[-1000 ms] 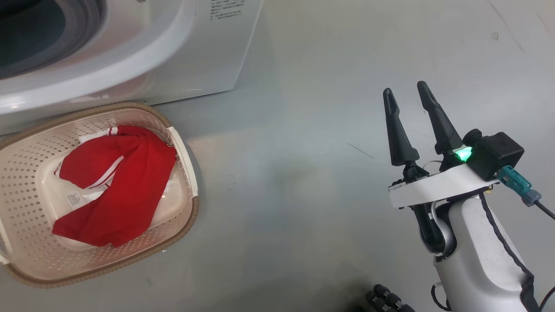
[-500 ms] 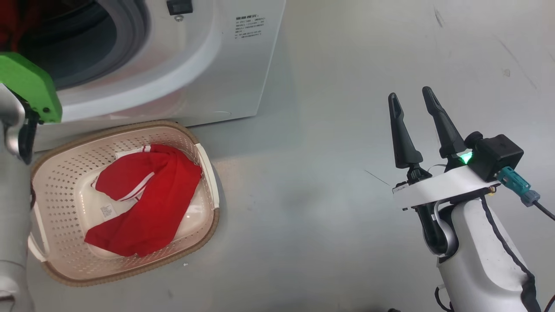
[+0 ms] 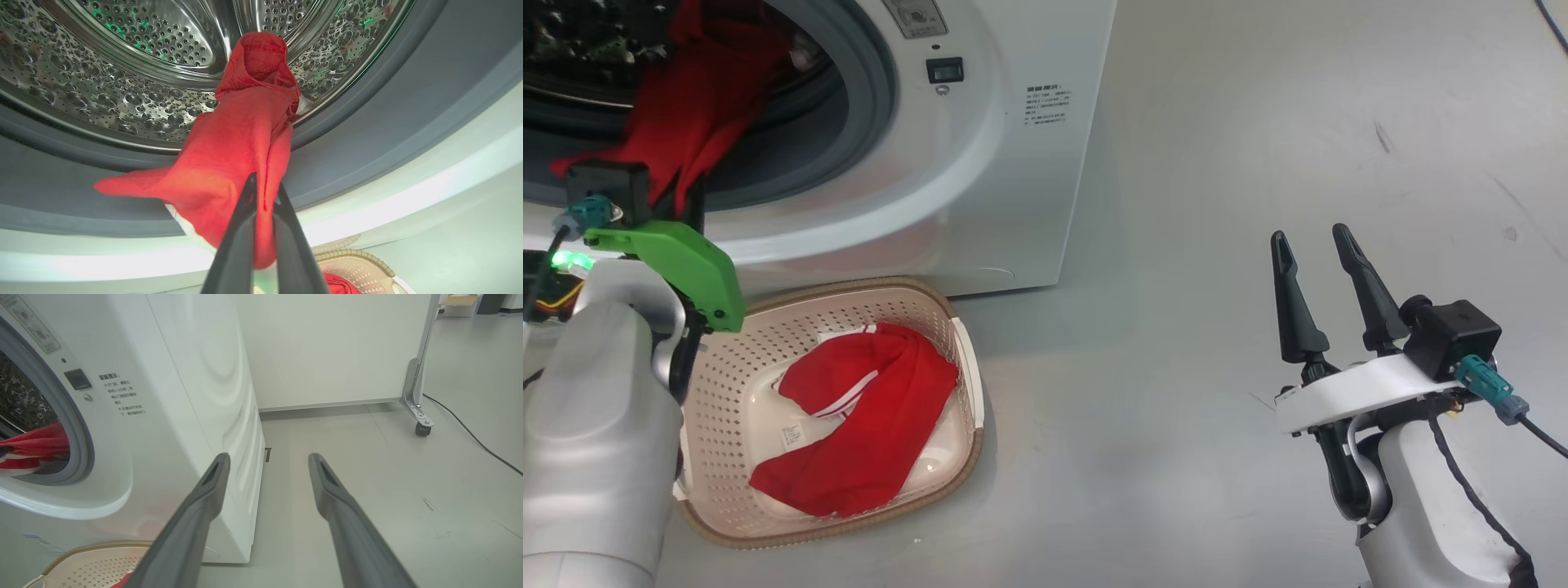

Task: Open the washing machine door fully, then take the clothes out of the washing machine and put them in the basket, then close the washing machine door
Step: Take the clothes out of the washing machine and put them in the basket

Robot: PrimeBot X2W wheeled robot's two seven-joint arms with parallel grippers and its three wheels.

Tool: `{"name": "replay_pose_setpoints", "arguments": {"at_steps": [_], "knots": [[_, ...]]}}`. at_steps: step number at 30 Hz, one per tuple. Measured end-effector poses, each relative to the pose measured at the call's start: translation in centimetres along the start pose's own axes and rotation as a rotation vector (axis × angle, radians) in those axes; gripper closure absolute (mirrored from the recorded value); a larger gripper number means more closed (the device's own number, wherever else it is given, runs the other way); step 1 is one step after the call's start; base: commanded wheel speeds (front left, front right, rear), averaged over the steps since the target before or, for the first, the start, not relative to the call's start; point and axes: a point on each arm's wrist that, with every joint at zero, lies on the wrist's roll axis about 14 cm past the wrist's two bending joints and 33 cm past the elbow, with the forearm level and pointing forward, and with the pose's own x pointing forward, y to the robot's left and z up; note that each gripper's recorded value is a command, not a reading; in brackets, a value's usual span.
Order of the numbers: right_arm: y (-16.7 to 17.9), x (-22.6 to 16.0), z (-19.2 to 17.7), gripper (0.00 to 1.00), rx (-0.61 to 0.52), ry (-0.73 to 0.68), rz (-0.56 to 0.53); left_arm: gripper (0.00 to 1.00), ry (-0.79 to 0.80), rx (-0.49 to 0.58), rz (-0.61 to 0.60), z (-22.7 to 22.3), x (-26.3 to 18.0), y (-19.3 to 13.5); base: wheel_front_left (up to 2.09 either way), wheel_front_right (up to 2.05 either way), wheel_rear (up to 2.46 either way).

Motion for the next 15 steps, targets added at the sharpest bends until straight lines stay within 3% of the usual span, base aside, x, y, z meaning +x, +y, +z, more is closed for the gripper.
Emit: {"name": "replay_pose_setpoints", "arguments": {"at_steps": [15], "knots": [[3.2,-1.6,1.2,0.0,0.005,-0.026,0.083,1.0,-0.213,-0.064,0.039,3.6,-6.2,0.2,0.0,0.0,0.0]]}}
